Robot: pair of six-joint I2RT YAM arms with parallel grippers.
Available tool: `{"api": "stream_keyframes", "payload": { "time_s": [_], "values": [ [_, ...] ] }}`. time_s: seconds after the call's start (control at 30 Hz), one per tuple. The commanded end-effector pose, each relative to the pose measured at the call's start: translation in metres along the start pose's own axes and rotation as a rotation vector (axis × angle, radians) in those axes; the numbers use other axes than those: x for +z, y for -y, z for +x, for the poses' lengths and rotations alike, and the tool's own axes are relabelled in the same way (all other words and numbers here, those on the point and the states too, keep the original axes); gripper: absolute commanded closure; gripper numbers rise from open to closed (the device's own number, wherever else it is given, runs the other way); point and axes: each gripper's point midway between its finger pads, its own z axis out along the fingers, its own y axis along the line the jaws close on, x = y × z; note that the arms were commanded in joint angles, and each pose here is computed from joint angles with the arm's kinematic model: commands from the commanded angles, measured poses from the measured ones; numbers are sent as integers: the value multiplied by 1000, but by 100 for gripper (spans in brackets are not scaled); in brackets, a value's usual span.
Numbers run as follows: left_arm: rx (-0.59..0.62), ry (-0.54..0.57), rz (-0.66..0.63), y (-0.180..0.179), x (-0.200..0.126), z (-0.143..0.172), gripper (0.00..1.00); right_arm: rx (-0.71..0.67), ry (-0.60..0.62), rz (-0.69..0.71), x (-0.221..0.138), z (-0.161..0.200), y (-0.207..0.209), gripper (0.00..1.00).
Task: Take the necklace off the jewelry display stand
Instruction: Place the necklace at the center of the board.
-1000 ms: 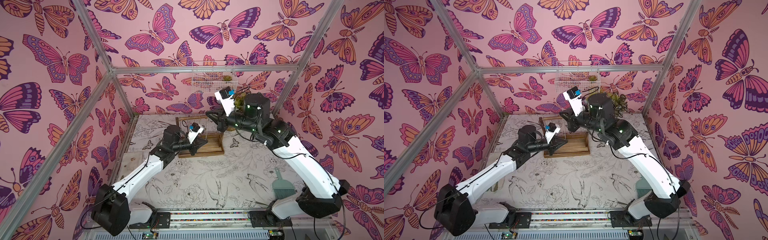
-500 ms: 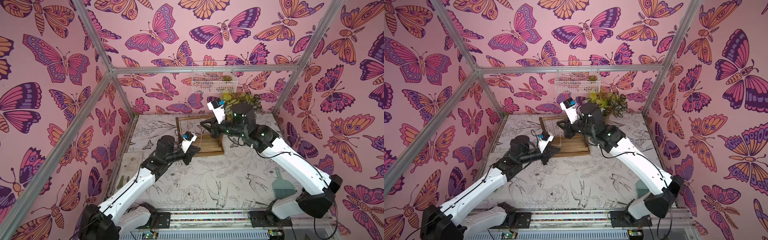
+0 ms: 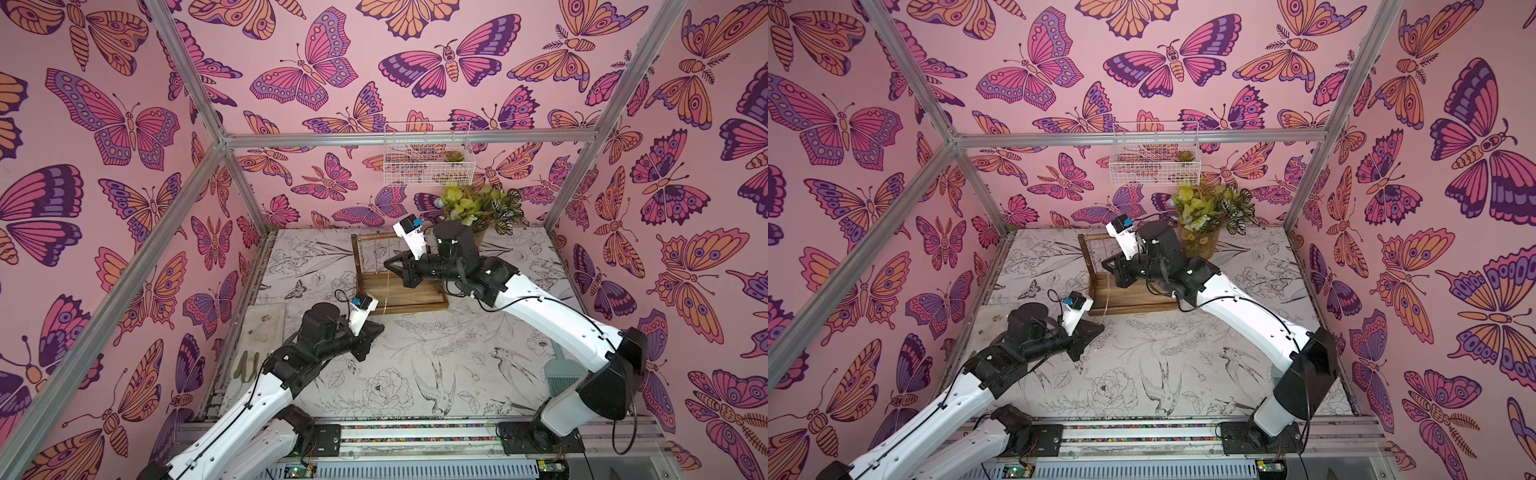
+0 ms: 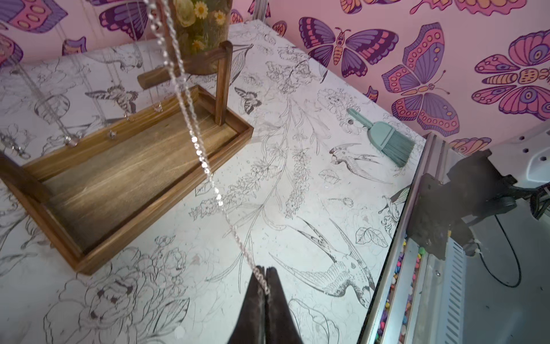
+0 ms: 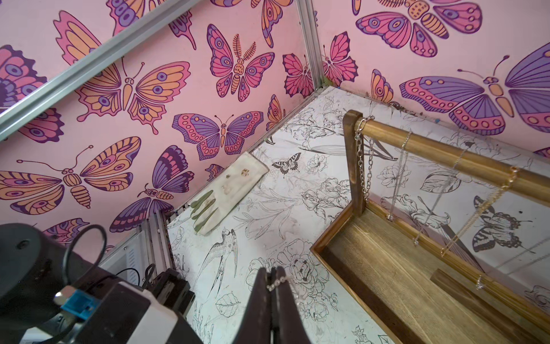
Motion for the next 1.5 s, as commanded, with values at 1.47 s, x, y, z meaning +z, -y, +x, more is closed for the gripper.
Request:
{"api": "stream_keyframes", "payload": {
  "time_s": [1.47],
  "values": [
    [-464, -425, -381, -13, -27, 144, 100, 136, -274, -115, 126, 155, 11, 100]
  ]
}}
